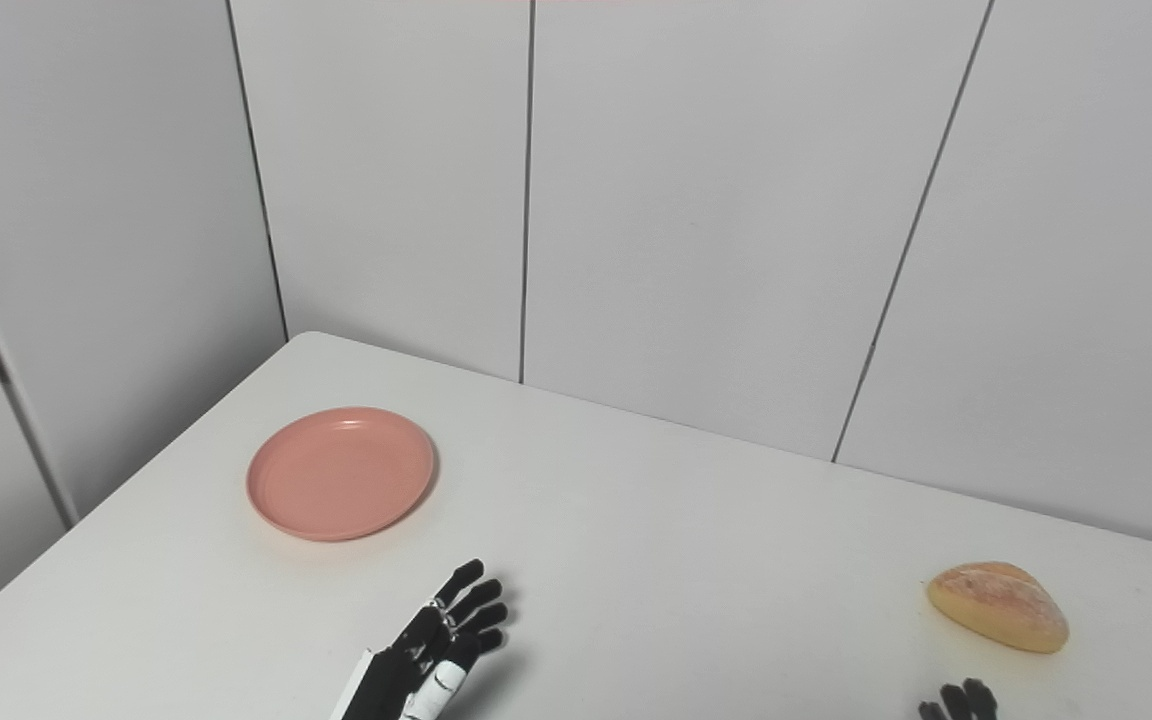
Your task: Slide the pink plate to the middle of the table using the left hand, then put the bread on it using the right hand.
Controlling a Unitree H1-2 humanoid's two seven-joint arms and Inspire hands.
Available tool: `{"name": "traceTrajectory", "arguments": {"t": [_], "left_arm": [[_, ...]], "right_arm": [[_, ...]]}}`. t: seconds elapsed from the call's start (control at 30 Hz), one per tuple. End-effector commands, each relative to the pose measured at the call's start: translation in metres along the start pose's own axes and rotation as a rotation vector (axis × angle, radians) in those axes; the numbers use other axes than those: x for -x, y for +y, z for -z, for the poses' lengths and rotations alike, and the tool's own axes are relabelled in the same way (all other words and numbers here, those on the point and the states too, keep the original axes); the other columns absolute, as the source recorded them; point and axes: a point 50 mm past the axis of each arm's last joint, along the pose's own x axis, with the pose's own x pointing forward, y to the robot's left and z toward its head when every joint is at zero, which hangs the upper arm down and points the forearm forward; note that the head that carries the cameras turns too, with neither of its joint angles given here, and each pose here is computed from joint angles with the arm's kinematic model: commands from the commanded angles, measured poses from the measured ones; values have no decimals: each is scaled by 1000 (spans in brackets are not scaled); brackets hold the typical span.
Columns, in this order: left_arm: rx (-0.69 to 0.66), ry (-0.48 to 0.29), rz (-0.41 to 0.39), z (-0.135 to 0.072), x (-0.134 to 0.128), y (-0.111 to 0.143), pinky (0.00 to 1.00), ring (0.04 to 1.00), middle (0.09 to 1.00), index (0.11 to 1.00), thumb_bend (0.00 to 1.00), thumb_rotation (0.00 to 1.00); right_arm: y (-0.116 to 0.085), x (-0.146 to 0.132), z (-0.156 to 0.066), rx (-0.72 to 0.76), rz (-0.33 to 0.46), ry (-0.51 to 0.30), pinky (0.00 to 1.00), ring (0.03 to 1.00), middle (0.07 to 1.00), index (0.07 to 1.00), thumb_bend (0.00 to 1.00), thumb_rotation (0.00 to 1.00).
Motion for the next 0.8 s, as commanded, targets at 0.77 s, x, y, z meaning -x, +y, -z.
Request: {"name": "traceTrajectory", "arguments": {"t": [0.77], "left_arm": [[-300,-277,59,-123,-105,61,843,894,914,907,978,817]], "right_arm": [[-10,12,23,48,9,74,922,930,951,927,971,966]]}}
